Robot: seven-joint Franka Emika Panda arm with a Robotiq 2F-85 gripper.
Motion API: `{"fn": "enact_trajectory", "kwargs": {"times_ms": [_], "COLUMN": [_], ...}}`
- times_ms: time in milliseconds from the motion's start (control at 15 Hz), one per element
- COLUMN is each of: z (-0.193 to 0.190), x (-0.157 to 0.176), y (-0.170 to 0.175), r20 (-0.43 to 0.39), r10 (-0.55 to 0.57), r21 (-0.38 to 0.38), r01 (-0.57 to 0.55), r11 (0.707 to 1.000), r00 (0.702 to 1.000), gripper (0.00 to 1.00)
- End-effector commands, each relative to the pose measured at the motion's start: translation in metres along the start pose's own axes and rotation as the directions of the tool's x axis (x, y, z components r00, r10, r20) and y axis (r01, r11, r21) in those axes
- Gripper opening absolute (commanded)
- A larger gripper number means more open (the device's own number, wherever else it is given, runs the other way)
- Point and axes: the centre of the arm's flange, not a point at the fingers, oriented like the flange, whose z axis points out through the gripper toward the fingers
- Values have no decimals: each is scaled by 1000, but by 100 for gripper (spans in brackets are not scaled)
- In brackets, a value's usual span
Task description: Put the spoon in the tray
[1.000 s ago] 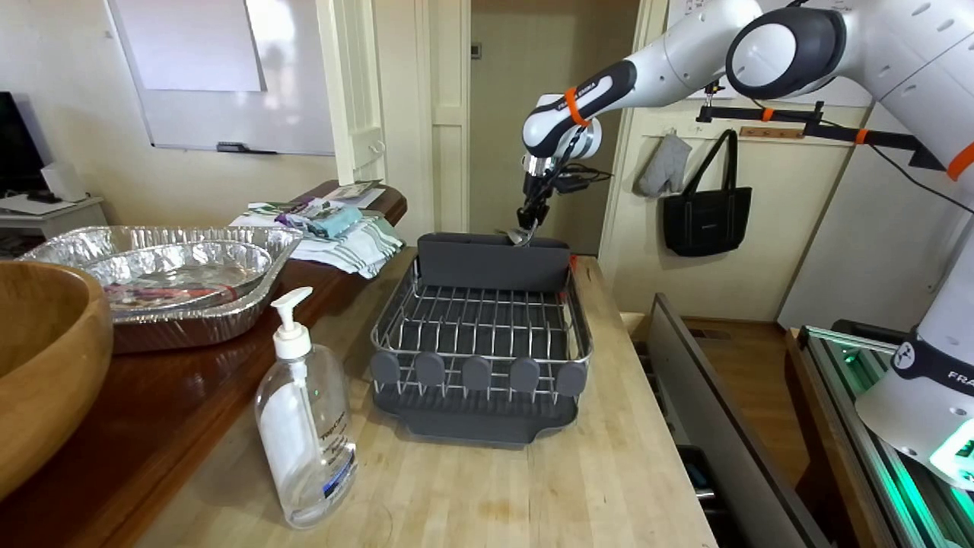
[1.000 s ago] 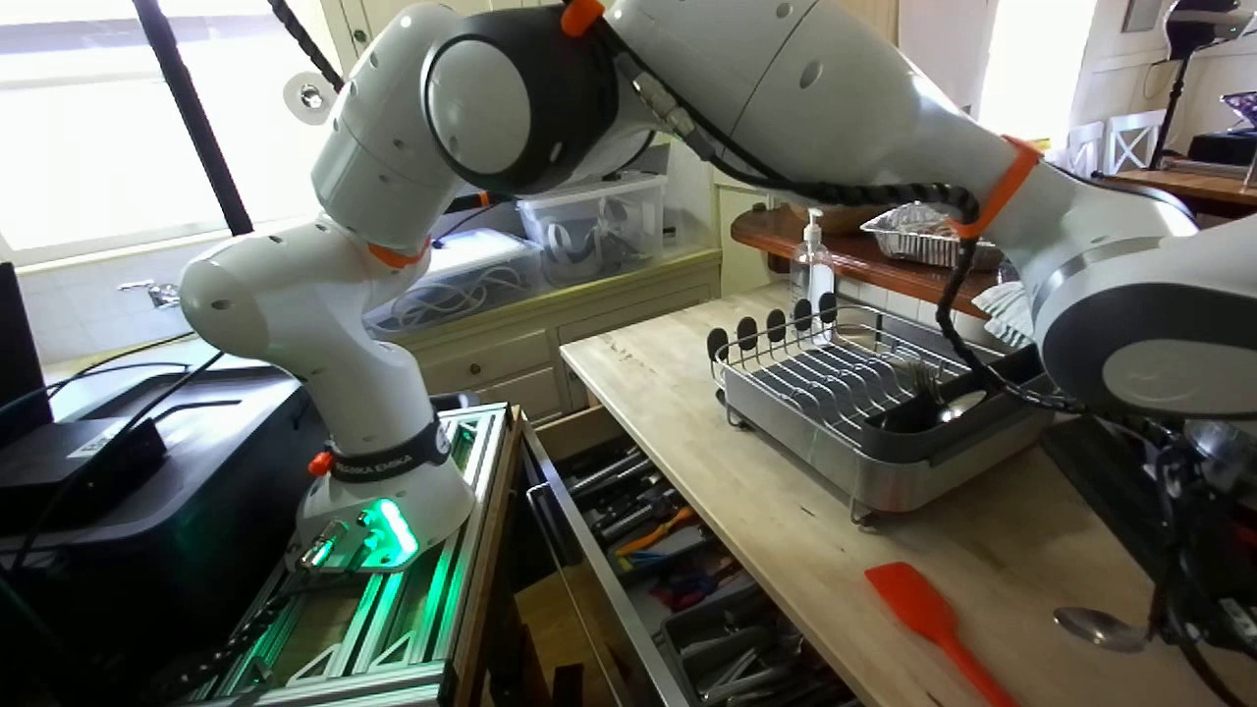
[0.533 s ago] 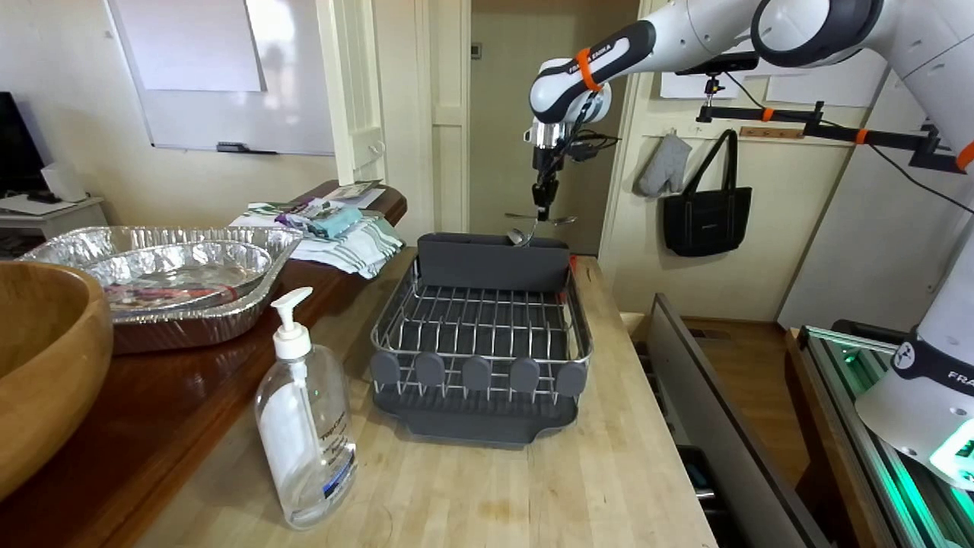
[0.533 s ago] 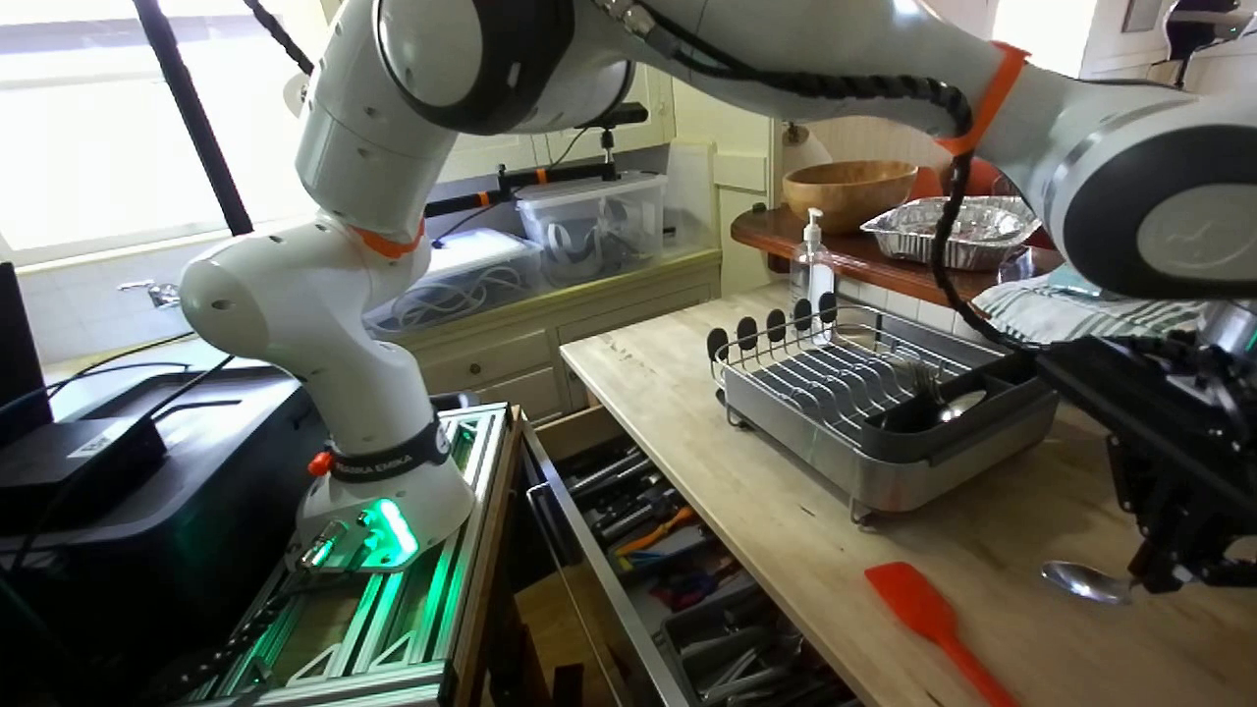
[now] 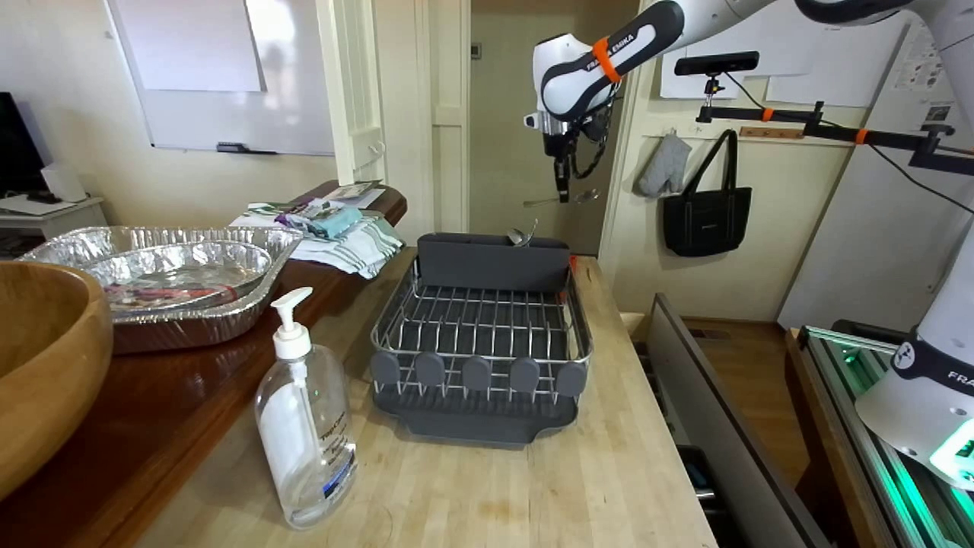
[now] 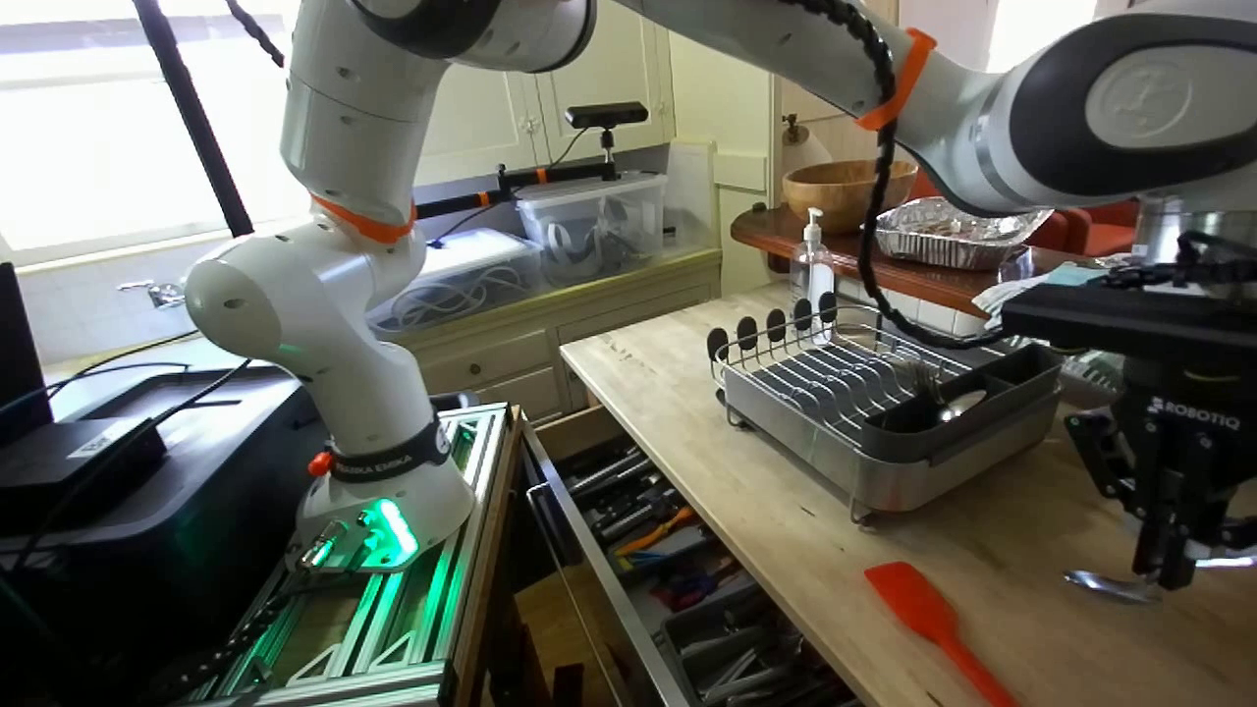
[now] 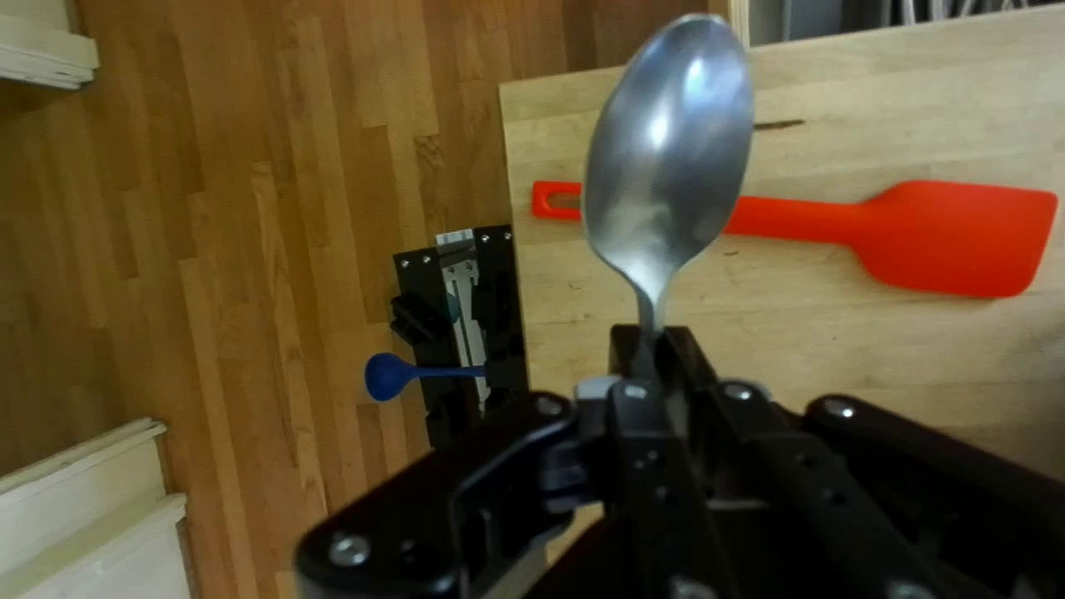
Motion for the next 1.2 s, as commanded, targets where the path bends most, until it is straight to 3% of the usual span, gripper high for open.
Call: {"fn": "enact_trajectory", "kwargs": {"times_ms": [0,200,467,800,1133], "z": [-11,-20,-28,-35,-44], "x": [-22,-22,-27,-31,-40], "y": [-39,-59,-86,-124,-165], "r20": [31,74,131,214,215], "r10": [-142,-260,-400,-500,-568], "r21": [-136,-223,-269,-322,-373], "r01": [145,270,421,544,604], "r11": [980,937,866,775,704], "r00": [989,963,907,839,795], "gripper": [2,2,2,2,2]}}
